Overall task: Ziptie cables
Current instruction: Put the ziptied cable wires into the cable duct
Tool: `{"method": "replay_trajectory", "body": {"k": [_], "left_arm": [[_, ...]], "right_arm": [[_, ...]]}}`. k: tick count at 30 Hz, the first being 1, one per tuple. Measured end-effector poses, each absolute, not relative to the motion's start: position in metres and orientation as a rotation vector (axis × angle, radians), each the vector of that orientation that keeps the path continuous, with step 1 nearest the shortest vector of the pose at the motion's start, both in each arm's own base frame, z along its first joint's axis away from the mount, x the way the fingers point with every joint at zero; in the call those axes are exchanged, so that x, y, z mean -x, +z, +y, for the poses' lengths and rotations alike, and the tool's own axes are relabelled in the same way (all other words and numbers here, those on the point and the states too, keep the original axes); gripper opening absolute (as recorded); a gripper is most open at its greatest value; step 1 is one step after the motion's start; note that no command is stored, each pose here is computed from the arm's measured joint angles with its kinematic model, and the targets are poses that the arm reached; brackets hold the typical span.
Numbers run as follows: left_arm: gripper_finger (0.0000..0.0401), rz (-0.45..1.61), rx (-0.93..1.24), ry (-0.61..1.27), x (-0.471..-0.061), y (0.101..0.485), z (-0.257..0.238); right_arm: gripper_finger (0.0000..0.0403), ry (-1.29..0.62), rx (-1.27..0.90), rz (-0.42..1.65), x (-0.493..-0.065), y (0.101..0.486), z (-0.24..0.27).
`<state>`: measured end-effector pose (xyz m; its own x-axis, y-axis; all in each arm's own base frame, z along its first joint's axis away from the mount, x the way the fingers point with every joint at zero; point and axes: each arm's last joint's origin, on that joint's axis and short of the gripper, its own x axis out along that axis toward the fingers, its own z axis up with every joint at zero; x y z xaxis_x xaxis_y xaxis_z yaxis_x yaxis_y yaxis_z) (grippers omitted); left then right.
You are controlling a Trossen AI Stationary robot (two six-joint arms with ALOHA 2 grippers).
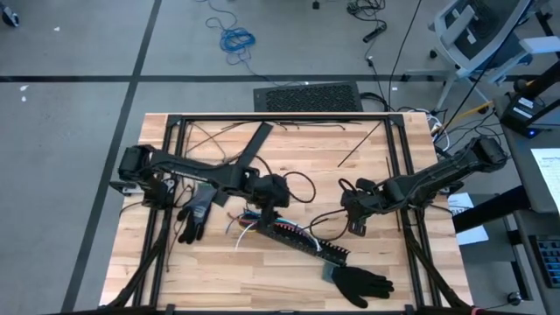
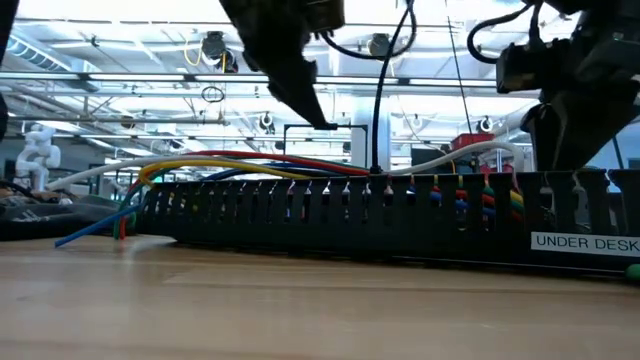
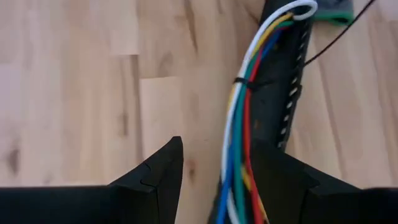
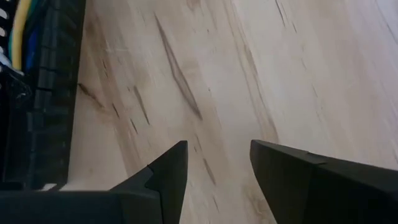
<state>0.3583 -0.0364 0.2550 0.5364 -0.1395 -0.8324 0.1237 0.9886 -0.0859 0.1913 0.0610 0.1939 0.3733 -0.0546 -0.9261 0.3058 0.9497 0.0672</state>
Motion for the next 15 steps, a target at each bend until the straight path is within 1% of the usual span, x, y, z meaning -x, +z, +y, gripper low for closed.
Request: {"method": "replay_trajectory", "body": {"k": [7,11,15], "left_arm": [[0.0180,0.953,0.171,-0.181,-0.371,0.261,-0.039],[0.0180,1.031,0.181,-0.174,-0.377,0.241,-0.040],[0.0180,1.041,0.207,-0.156,-0.387,0.226,-0.040]], "right_arm": [[0.0167,-0.204,-0.240,1.170,-0.192,0.194,0.062],[0.0167,-0.176,-0.207,1.163,-0.193,0.194,0.062],[0.0167,-0.167,-0.204,1.154,-0.194,0.195,0.062]]}}
